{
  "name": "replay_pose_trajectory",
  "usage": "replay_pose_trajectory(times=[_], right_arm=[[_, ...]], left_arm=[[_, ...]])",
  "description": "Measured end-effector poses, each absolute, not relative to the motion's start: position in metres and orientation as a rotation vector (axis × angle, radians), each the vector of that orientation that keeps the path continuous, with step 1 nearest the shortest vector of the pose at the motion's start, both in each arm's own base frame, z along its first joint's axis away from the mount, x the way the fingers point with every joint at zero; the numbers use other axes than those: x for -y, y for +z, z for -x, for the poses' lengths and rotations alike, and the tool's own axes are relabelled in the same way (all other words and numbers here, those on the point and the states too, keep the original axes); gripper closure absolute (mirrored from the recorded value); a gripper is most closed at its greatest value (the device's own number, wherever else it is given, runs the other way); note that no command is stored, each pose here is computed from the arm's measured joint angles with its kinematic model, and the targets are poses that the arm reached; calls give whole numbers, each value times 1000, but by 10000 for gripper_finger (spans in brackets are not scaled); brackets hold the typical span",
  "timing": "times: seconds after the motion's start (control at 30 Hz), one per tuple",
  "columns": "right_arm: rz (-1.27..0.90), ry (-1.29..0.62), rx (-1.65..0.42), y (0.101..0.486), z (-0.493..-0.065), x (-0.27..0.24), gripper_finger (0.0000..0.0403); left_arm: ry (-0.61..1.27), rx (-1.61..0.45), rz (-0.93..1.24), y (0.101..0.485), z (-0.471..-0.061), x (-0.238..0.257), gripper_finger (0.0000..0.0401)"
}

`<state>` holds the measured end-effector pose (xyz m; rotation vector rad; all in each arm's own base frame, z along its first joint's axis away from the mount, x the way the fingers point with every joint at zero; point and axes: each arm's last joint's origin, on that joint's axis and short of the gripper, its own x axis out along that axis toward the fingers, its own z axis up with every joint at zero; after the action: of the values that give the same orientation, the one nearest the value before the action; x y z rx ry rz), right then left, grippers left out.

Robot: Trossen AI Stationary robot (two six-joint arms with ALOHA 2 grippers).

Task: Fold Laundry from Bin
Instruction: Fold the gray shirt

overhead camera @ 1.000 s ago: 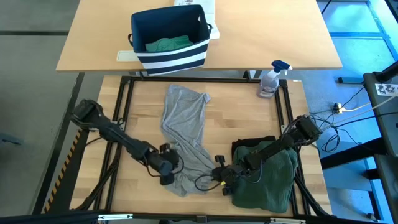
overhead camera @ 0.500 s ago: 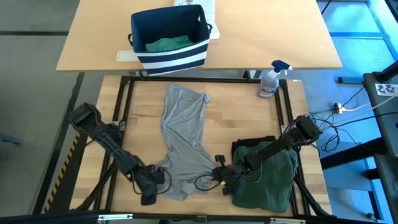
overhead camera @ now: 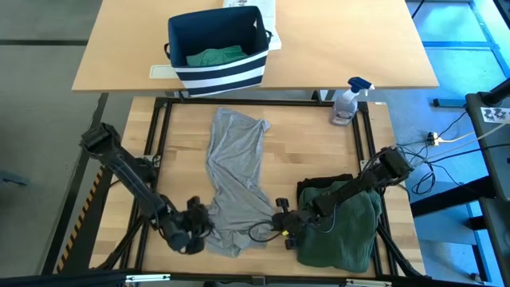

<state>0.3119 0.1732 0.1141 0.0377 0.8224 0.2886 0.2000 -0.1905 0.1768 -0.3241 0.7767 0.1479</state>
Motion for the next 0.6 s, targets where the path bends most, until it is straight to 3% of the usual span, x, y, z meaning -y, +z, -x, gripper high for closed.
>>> replay_pose_trajectory(times=[0.23, 0.6], right_arm=[[-127, 434, -793, 140, -305, -181, 358], [-230, 530, -820, 152, -294, -194, 159]], left_arm=[[244, -828, 311, 168, -224, 162, 365], [111, -1088, 364, 142, -218, 178, 365]])
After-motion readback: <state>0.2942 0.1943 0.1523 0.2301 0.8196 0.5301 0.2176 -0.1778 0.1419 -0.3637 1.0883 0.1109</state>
